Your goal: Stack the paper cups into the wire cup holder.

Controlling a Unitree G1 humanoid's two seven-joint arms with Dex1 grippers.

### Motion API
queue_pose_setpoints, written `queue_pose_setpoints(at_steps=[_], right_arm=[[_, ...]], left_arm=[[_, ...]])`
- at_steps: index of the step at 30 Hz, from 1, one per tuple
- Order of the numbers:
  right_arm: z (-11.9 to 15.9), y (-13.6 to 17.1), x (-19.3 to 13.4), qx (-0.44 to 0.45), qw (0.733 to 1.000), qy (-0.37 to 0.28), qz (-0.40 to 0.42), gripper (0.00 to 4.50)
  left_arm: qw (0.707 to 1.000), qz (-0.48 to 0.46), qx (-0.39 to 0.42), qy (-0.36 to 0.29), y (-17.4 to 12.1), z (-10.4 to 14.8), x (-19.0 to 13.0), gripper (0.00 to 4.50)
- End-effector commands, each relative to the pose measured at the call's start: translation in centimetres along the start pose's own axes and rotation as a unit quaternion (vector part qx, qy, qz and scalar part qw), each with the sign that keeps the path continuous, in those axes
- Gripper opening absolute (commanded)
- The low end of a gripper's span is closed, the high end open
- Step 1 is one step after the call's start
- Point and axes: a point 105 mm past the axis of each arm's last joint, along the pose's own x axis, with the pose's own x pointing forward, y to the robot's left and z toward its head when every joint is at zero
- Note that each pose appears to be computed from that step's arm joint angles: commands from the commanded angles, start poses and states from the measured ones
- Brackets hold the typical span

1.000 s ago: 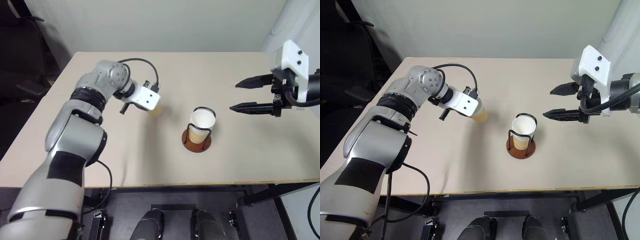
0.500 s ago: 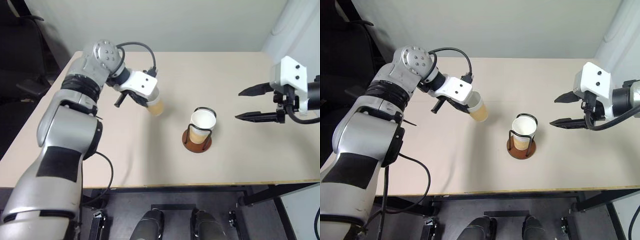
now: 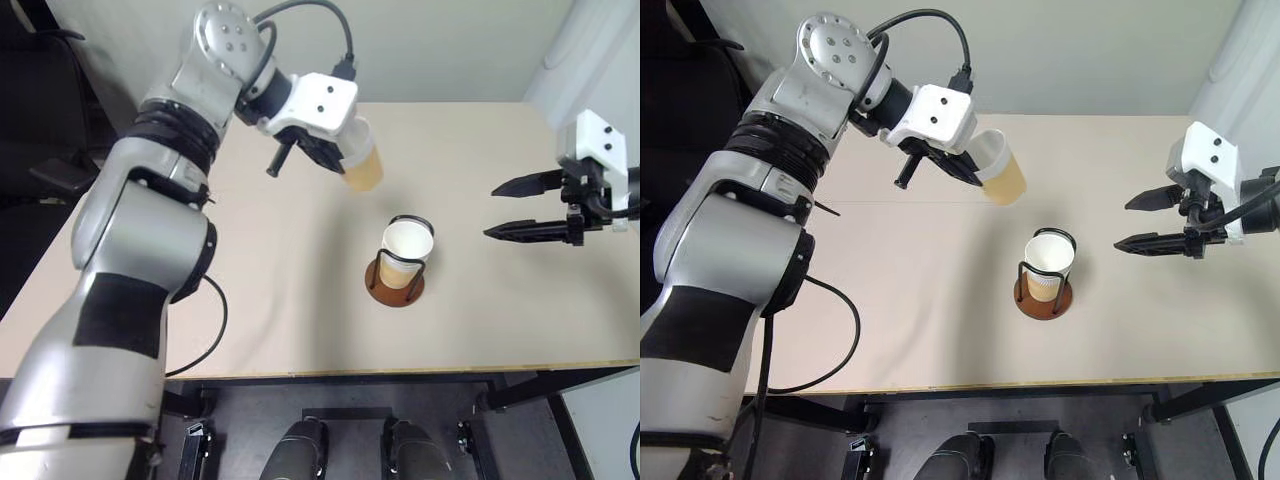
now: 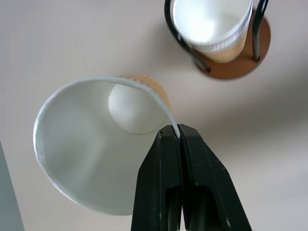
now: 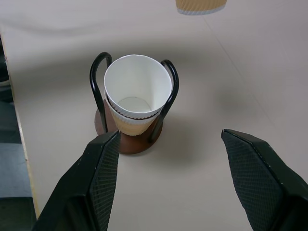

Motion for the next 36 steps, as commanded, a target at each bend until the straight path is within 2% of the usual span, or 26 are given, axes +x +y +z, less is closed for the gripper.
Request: queue_pose_setpoints(at_steps=[1,5,12,20,36], right_arm=[[2.0,0.2,-2.2,-0.003,1.000,-0.028,-0.007,3.38],[3.6,0.0,-3.4,-0.003,0.998,-0.063,-0.019,3.38],[4.0,-0.8,-4.9,0.003,0.997,-0.065,-0.049,3.38],[4.6,-1.3,-6.3,0.016,0.996,-0.062,-0.068,3.38],[4.7,-1.2,-7.1,0.024,0.995,-0.056,-0.075,3.38]], left_arm=[[0.999,-0.003,0.037,-0.021,0.8,2.8,-1.5,0.04],[0.998,-0.021,0.039,-0.036,0.3,3.5,-1.2,0.04],[0.996,-0.048,0.041,-0.059,-0.2,4.6,-0.5,0.04],[0.990,-0.079,0.073,-0.090,-0.3,7.3,0.7,0.04],[0.986,-0.111,0.106,-0.070,-0.9,7.0,2.8,0.04]])
